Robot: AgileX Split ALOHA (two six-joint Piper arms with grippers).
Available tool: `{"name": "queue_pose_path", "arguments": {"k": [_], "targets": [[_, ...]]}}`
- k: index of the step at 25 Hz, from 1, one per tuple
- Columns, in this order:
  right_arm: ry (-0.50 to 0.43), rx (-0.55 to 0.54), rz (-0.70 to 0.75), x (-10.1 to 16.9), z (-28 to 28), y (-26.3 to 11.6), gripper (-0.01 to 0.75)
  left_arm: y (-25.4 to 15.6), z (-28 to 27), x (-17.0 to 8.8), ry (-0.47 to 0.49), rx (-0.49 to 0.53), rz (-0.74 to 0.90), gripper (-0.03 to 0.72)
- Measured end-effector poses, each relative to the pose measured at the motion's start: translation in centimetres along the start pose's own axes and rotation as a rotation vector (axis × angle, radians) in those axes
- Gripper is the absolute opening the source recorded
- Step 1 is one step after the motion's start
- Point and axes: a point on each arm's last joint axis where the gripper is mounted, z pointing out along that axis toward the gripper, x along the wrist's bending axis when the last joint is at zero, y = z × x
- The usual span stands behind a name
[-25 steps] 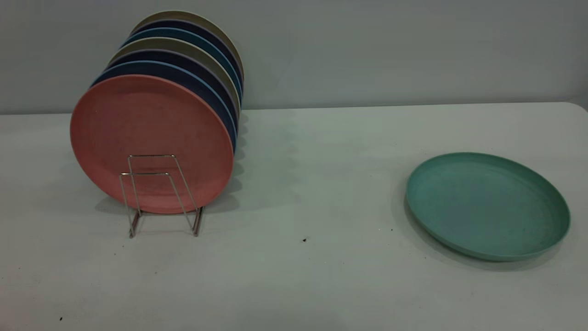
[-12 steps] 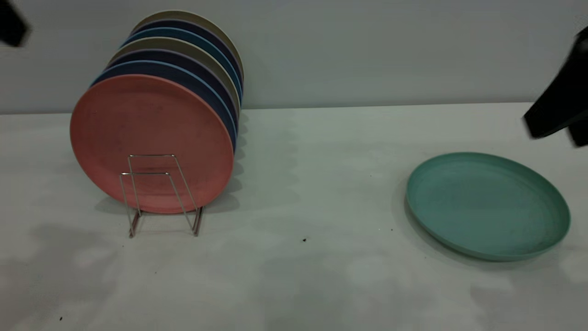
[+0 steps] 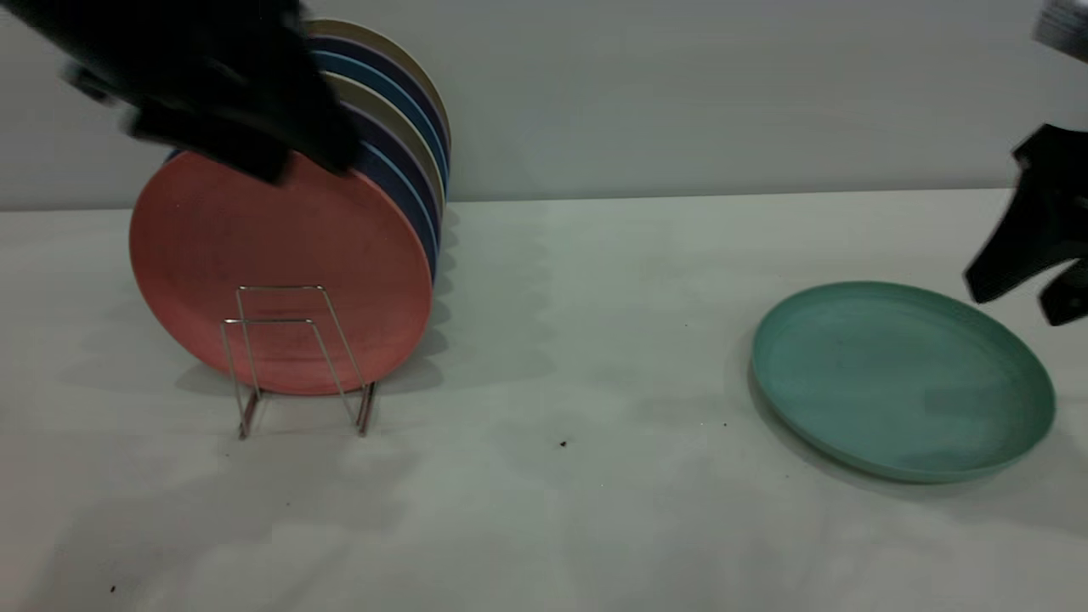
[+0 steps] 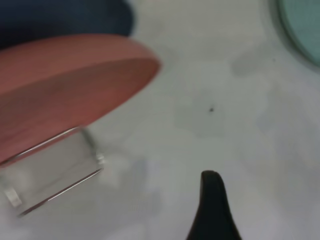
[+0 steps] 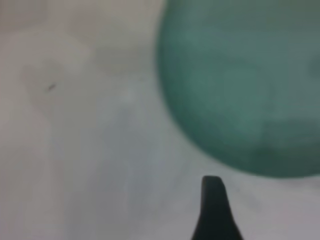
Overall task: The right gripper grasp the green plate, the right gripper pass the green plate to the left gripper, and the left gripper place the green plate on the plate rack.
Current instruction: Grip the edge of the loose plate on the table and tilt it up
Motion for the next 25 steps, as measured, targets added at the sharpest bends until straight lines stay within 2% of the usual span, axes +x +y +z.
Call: {"name": "queue_pose_path", "arguments": {"k": [6, 11, 14, 19, 25], "targets": [[-0.007, 0.006, 0.161, -5.7, 1.3, 0.2, 0.55, -0.8, 4.3, -1.6, -0.018, 0.075, 0.031, 0.566], [0.059, 0.012, 0.254, -8.8, 3.7, 0.4, 0.55, -1.0, 5.0, -1.8, -0.017, 0.082, 0.037, 0.566], [0.069, 0.004, 0.292, -10.6, 4.9, 0.7, 0.55, -1.0, 5.0, -1.8, -0.017, 0.078, 0.034, 0.566], [0.083, 0.032, 0.312, -12.1, 7.2, 0.8, 0.538, -1.0, 5.0, -1.8, -0.017, 0.079, 0.034, 0.566], [0.11, 0.069, 0.332, -13.0, 9.4, 0.2, 0.475, -1.0, 5.0, -1.8, -0.018, 0.079, 0.034, 0.566]]}}
